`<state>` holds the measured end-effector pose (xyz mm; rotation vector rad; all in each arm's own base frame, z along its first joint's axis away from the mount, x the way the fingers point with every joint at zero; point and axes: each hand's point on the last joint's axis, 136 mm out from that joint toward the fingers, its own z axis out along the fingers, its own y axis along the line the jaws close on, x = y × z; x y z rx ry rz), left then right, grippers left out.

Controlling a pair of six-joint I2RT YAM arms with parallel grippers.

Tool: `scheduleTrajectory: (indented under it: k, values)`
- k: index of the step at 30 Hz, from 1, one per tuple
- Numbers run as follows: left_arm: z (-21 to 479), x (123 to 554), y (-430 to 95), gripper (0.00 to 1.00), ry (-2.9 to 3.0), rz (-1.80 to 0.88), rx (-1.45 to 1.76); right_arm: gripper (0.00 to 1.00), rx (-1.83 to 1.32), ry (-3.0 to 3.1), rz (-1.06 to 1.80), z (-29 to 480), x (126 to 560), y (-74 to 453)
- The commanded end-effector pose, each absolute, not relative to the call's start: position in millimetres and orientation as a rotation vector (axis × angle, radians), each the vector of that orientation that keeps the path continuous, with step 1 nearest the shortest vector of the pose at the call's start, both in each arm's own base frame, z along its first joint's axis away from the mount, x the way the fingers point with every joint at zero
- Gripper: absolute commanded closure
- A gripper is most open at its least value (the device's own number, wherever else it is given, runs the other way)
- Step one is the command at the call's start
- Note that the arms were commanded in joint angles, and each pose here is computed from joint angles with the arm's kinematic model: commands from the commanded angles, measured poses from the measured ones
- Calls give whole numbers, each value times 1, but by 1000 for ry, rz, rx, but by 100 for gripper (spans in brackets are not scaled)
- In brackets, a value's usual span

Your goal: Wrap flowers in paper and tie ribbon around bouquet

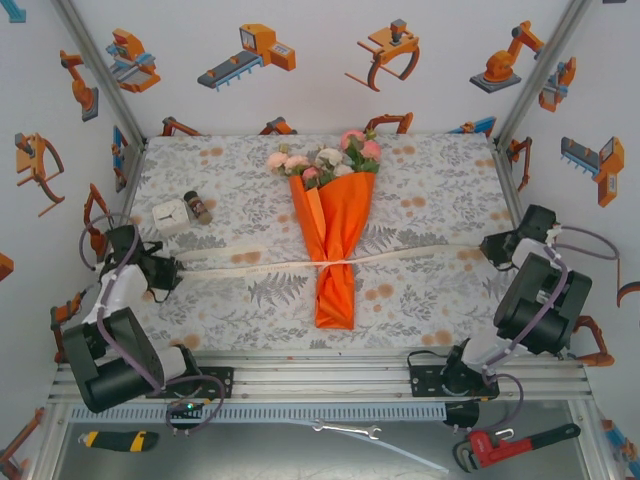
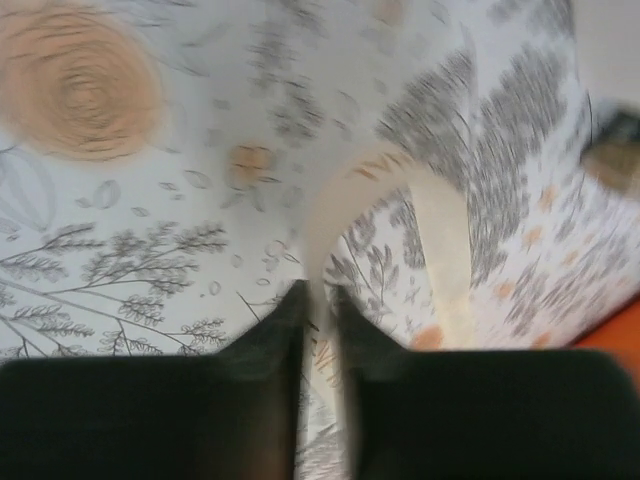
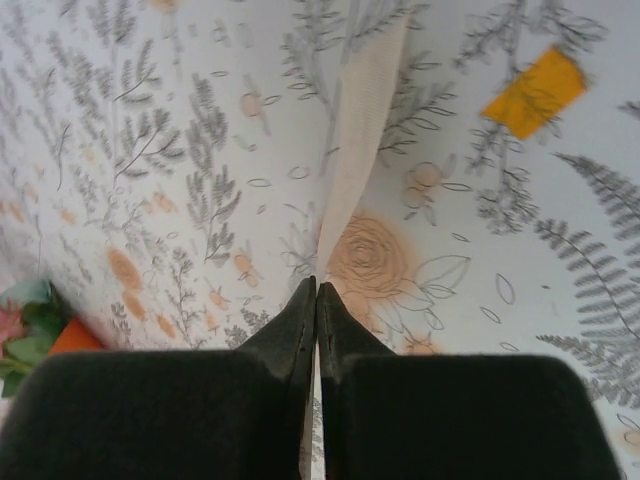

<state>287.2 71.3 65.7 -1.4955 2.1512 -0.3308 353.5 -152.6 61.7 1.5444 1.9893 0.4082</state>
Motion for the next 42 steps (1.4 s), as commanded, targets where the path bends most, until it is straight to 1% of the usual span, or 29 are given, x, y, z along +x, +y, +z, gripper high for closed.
scheduleTrajectory:
  k: [1,3,4,6,8,10,11,13,15,17,19,22,25,29,31,32,33,34,35,36,39,42]
  values:
    - [132,320,47,39,2140,-343,-1107,64,1289,2021,472,109,371,-134]
    - [162,329,20,28,2156,-332,-872,51,1206,2037,435,130,368,-122]
    - [177,333,0,24,2171,-326,-715,45,1153,2029,420,143,367,-114]
    - [199,337,-41,22,2193,-324,-413,36,991,2032,366,171,368,-93]
    - [213,333,-97,22,2211,-390,-40,34,721,2078,331,193,374,-54]
    - [217,319,-153,22,2192,-445,345,35,302,2151,356,206,382,11]
    - [217,312,-170,23,2173,-443,487,35,93,2174,376,207,380,42]
    - [209,296,-199,23,2132,-411,757,35,-406,2192,347,193,363,108]
    - [201,287,-212,24,2093,-349,927,35,-782,2171,326,173,340,152]
    - [192,280,-216,22,2061,-265,1061,35,-1084,2151,334,151,315,181]
    - [182,277,-213,21,2051,-179,1148,35,-1290,2145,316,130,300,195]
    - [175,277,-207,18,2043,-124,1191,35,-1450,2165,244,100,299,198]
    - [172,278,-208,16,2032,-119,1192,36,-1587,2167,256,80,296,210]
    - [165,281,-211,14,2045,-136,1168,38,-1642,2132,305,66,302,233]
    - [158,282,-212,13,2061,-146,1156,43,-1643,2125,339,63,305,243]
    - [156,283,-213,13,2063,-151,1145,48,-1646,2124,367,62,305,246]
    - [153,284,-214,12,2057,-159,1136,61,-1651,2121,398,62,303,249]
    - [151,284,-215,11,2052,-168,1129,79,-1654,2115,410,63,301,250]
    - [149,283,-217,11,2044,-184,1128,91,-1651,2107,405,65,301,250]
    - [147,283,-220,10,2035,-200,1132,100,-1646,2098,398,67,300,249]
    - [134,281,-228,10,2032,-243,1171,100,-1620,2059,391,84,298,247]
    - [122,288,-237,10,2052,-259,1182,100,-1556,2014,450,99,294,253]
